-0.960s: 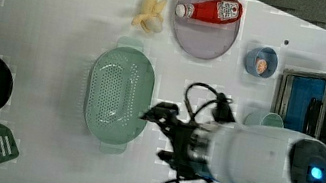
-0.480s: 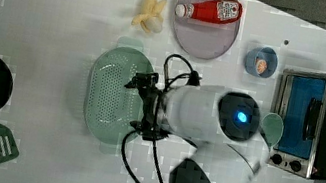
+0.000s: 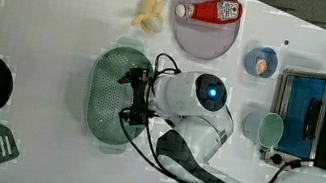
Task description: Drag strainer left to right.
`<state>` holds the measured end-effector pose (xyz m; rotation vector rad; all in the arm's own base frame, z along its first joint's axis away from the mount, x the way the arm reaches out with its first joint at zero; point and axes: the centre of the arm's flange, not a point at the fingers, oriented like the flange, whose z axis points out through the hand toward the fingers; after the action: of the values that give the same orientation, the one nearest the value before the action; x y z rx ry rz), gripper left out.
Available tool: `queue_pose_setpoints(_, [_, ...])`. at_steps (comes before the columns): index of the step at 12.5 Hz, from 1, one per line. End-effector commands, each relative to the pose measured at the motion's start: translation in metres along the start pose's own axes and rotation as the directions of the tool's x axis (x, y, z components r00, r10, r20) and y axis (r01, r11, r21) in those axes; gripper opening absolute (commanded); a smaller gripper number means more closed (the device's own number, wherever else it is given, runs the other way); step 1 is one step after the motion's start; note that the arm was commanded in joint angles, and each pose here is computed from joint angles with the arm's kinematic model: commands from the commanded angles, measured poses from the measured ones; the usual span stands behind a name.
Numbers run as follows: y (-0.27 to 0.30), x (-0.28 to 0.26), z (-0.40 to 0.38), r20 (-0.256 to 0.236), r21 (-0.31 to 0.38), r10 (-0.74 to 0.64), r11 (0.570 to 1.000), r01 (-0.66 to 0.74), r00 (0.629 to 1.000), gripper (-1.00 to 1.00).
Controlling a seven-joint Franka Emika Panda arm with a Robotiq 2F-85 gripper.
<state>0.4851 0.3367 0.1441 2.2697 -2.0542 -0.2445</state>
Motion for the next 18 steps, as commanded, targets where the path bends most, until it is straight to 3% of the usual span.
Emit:
queue_pose_setpoints(1, [-0.001, 0.02, -0.025, -0.003, 0.064, 0.078, 0.995, -0.078, 0.997, 1.0])
queue_pose_setpoints(8, [0.013, 0.07, -0.017, -0.021, 0.092, 0.104, 0.99, -0.102, 0.994, 1.0])
queue_pose_setpoints(18, [0.03, 0.182, -0.018, -0.041, 0.117, 0.114, 0.987, -0.109, 0.993, 1.0])
